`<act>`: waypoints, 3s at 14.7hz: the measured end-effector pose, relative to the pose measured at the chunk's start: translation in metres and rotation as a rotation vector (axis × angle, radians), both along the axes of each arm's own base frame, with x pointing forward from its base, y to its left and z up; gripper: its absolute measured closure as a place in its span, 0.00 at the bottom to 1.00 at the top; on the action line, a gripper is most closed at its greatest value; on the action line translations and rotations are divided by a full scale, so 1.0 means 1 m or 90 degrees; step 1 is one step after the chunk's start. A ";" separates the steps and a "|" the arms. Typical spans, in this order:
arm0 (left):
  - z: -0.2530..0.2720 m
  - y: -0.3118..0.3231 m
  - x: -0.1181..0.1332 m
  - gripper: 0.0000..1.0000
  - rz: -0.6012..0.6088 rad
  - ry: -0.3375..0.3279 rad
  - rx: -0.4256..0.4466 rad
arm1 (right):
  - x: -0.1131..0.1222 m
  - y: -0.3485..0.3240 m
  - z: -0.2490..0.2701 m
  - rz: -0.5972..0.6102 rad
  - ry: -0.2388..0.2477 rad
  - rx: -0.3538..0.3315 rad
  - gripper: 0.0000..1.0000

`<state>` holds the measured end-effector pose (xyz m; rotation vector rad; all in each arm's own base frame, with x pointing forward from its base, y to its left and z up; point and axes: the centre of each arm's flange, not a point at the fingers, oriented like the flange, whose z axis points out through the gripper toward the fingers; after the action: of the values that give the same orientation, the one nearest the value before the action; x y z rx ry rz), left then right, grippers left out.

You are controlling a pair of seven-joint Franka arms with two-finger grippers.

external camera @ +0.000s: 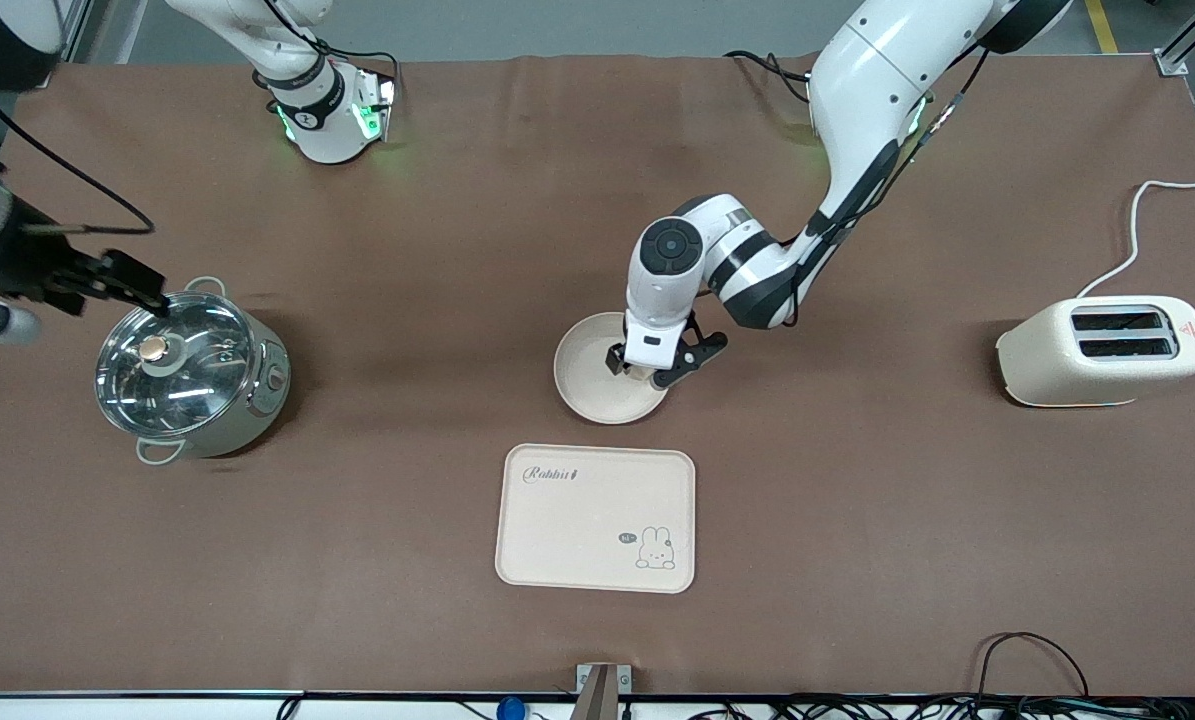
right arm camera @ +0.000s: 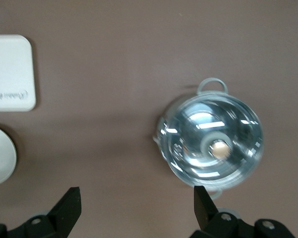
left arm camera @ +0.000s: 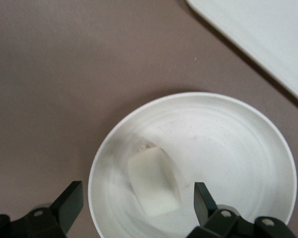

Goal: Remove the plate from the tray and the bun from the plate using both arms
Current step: 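Grasp the white bun with the left gripper while the right gripper withdraws, then lift the bun off the plate and carry it toward the toaster, then lower the bun onto the table beside the toaster and open the left gripper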

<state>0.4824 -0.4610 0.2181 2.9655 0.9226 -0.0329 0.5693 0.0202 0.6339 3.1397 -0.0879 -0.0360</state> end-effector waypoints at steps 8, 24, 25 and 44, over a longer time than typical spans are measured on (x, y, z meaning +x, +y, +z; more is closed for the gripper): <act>-0.028 -0.011 -0.001 0.25 0.012 0.008 -0.022 | -0.055 -0.013 0.060 -0.005 0.001 -0.016 0.00; 0.131 0.094 0.103 0.85 0.029 -0.011 0.092 | -0.042 -0.010 0.048 0.001 -0.028 -0.012 0.00; 0.133 0.129 0.118 0.85 0.032 0.002 0.104 | -0.041 -0.010 0.048 0.001 -0.028 -0.012 0.00; 0.014 0.339 0.155 0.00 -0.033 0.041 0.076 | -0.044 0.030 0.043 0.036 -0.020 -0.011 0.00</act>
<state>0.6378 -0.1223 0.2319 3.1150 0.8845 -0.0793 0.5255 0.0501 0.6768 3.1236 0.0008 0.0141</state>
